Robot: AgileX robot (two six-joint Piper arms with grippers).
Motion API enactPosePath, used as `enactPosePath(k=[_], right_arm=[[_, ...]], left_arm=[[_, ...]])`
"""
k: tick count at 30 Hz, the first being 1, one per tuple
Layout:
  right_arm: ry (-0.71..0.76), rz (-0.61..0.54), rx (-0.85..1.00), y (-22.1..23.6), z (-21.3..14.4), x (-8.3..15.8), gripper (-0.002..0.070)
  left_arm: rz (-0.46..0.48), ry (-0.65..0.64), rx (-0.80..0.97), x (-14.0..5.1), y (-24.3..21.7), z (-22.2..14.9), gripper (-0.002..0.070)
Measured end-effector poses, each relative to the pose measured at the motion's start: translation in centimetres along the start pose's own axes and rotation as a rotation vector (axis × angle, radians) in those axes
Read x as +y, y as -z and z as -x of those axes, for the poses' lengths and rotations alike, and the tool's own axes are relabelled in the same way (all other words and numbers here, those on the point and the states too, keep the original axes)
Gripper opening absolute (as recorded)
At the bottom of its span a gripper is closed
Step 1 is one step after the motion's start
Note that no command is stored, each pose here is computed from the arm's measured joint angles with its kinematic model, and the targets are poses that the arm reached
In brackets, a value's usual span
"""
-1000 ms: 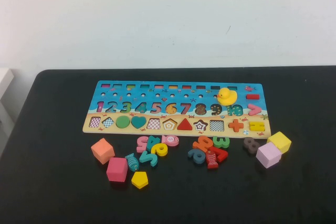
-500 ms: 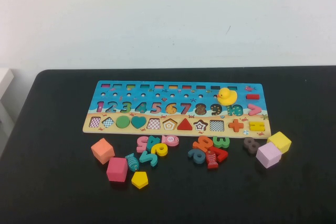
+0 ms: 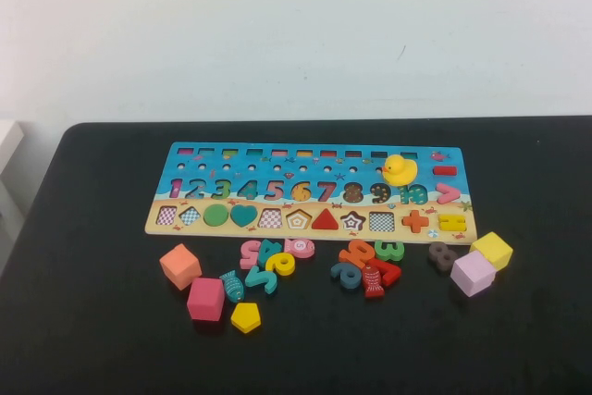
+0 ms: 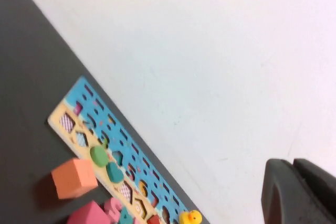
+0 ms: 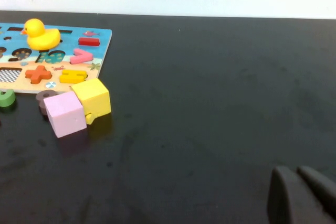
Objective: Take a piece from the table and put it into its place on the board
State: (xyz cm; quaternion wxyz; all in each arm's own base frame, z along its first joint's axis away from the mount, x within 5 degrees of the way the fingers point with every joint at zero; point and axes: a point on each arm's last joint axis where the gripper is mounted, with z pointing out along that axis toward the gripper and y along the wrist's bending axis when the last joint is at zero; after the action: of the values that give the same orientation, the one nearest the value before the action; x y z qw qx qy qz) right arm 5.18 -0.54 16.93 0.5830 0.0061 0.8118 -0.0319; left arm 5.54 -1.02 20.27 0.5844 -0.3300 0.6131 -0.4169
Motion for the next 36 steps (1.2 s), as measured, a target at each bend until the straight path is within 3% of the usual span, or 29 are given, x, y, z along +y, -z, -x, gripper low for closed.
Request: enactPosePath(k=[3, 6, 9, 13, 16, 20, 24, 26, 27, 36], right_arm=[[0.0, 0.0, 0.0, 0.0, 0.0, 0.0, 0.0019], [0.0, 0.0, 0.0, 0.0, 0.0, 0.0, 0.0019], [0.0, 0.0, 0.0, 0.0, 0.0, 0.0, 0.0019], [-0.001, 0.0, 0.0, 0.0, 0.0, 0.0, 0.0019], [-0.001, 0.0, 0.0, 0.0, 0.0, 0.0, 0.0019], [-0.001, 0.0, 0.0, 0.0, 0.0, 0.0, 0.0019], [-0.001, 0.0, 0.0, 0.0, 0.0, 0.0, 0.0019], [-0.001, 0.0, 0.0, 0.0, 0.0, 0.0, 0.0019], [-0.001, 0.0, 0.0, 0.0, 0.0, 0.0, 0.0019], [-0.001, 0.0, 0.0, 0.0, 0.0, 0.0, 0.0019]], left_arm=[[-0.001, -0.054, 0.0, 0.0, 0.0, 0.0, -0.0001], [-0.021, -0.236, 0.128, -0.7, 0.2, -0.9, -0.0001], [-0.042, -0.46, 0.284, -2.9, 0.5, -1.0, -0.0001], [0.03, -0.771, 0.484, -6.2, 0.2, 0.3, -0.0001], [0.057, -0.951, 0.587, -8.7, -0.7, 1.7, -0.0001], [0.011, -1.107, 0.597, -12.5, -2.5, 3.8, -0.0001], [-0.022, -1.198, 0.648, -15.4, -5.1, 5.3, -0.0001], [-0.033, -1.239, 0.757, -16.2, -6.9, 5.6, -0.0001], [-0.038, -1.243, 0.895, -16.5, -8.5, 5.6, -0.0001], [-0.051, -1.275, 1.334, -16.2, -17.0, 2.4, -0.0001]])
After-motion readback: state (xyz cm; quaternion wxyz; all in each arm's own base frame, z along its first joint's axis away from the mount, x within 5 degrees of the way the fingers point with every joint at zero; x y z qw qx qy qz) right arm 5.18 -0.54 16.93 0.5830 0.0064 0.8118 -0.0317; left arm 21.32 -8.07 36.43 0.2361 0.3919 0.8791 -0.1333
